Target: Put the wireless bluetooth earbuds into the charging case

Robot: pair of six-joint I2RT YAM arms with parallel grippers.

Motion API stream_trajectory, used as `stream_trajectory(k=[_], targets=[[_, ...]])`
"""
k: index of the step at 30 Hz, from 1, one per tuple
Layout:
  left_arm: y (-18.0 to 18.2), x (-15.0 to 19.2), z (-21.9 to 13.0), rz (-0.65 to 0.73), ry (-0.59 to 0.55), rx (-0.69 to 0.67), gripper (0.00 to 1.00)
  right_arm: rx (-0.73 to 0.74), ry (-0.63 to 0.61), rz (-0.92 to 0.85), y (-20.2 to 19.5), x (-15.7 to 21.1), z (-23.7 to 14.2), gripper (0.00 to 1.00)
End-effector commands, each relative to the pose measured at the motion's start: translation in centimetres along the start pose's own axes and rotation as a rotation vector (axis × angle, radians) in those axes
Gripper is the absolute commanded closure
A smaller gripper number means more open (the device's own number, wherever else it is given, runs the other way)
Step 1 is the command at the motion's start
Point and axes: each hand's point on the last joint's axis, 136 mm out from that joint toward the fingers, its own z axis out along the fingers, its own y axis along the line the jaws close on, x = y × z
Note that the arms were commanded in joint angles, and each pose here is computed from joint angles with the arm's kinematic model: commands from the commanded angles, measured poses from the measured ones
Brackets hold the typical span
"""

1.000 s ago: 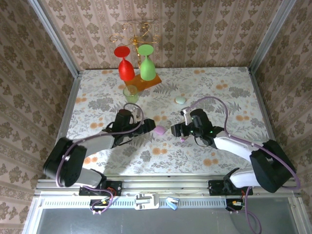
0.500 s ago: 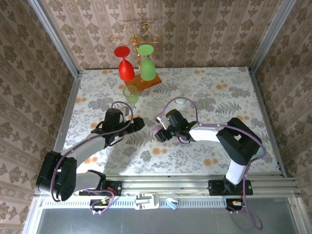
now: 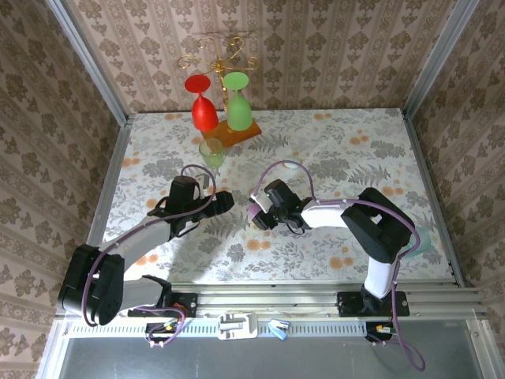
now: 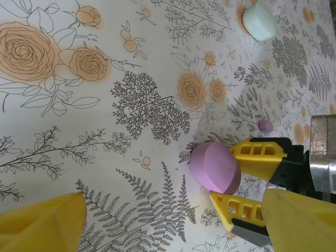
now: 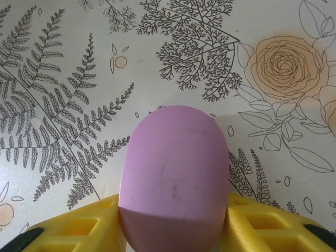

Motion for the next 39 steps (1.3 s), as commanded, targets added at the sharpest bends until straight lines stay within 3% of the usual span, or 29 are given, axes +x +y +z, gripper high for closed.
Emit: stream_trajectory(k=[1, 8, 15, 22, 30, 39], targets=[[0.1, 0.1, 0.2, 0.023, 0.001, 0.010, 0.13, 0.010, 0.005, -0.017, 0.0, -0.1, 0.0, 0.61], [-1.1, -1.3, 0.1, 0.150, -0.069, 0.039, 0.09, -0.006, -0.048, -0.015, 0.5, -1.5, -3.0, 0.69], [-6.6, -4.1, -0.6, 0.546, -0.337, 0.161, 0.08, -0.108, -0.146, -0.009, 1.4, -4.2, -8.8, 0.75], [-11.4, -3.9, -3.0, 0.836, -0.445, 0.358, 0.00, -0.217, -0.236, -0.062, 1.9, -6.9, -15.2, 0.75], [-16.3, 1.3, -6.2, 1.061, -0.349, 0.695, 0.00, -0.364, -0.269, -0.133, 4.3, -8.5, -21.0, 0.76], [-19.7, 4.4, -8.3, 1.095, -0.266, 0.937, 0.08, -0.489, -0.299, -0.180, 6.8, -9.9, -23.5, 0.76]])
